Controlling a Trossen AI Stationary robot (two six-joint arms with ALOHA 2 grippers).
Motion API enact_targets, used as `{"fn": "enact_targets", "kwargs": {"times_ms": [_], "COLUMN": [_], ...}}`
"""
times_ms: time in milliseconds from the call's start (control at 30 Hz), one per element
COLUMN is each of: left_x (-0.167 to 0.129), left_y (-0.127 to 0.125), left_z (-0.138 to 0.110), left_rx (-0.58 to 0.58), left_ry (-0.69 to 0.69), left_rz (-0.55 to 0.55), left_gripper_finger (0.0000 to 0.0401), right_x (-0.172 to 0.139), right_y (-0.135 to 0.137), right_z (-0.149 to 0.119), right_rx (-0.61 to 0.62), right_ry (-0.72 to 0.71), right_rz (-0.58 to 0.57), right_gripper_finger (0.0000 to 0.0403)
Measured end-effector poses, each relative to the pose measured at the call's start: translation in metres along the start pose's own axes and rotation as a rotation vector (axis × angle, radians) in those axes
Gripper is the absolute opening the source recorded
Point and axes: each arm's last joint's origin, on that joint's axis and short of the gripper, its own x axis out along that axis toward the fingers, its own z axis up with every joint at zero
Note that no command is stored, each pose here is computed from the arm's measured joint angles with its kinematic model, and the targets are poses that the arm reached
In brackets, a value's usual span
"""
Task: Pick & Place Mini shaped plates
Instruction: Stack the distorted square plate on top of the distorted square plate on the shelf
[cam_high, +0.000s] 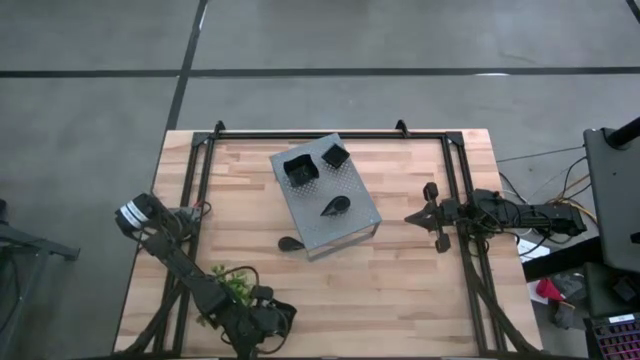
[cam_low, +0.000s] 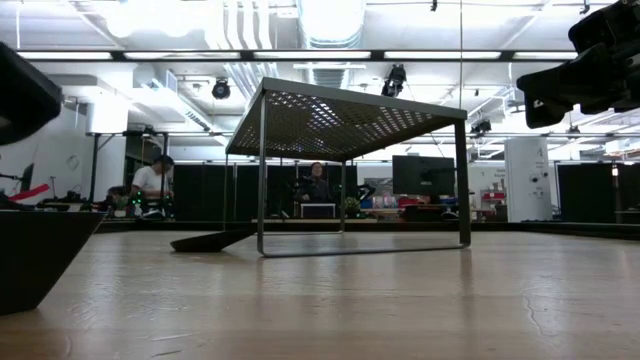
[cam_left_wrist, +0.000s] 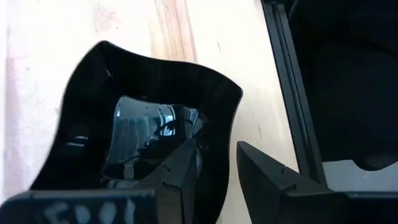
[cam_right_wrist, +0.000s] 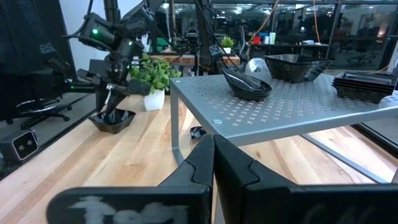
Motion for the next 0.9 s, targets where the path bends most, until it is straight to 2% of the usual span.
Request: {"fn": "enact_targets", "kwargs": {"times_ms": [200,567,700,900], "left_x": [0.016,0.01,0.01,0.011], "left_y": [0.0,-0.002,0.0,0.002], "left_z": [-0.004,0.006,0.005,0.007], "left_rx": [0.003,-0.009,-0.008,-0.014], "left_ry": [0.038,-0.008,0.006,0.006], "left_rz": [-0.005,0.012,0.025,0.024], "left_gripper_finger": [0.0107,0.0103,0.0079,0.0012], "right_x": [0.0,0.0,0.0,0.0], "right_y": [0.0,0.0,0.0,0.0], "right_z": [0.0,0.0,0.0,0.0], "right_rx": [0.0,0.0,0.0,0.0], "right_ry": [0.0,0.0,0.0,0.0], "right_rz": [0.0,0.0,0.0,0.0], "right_gripper_finger": [0.0009,0.0009,0.0009,0.0009]}}
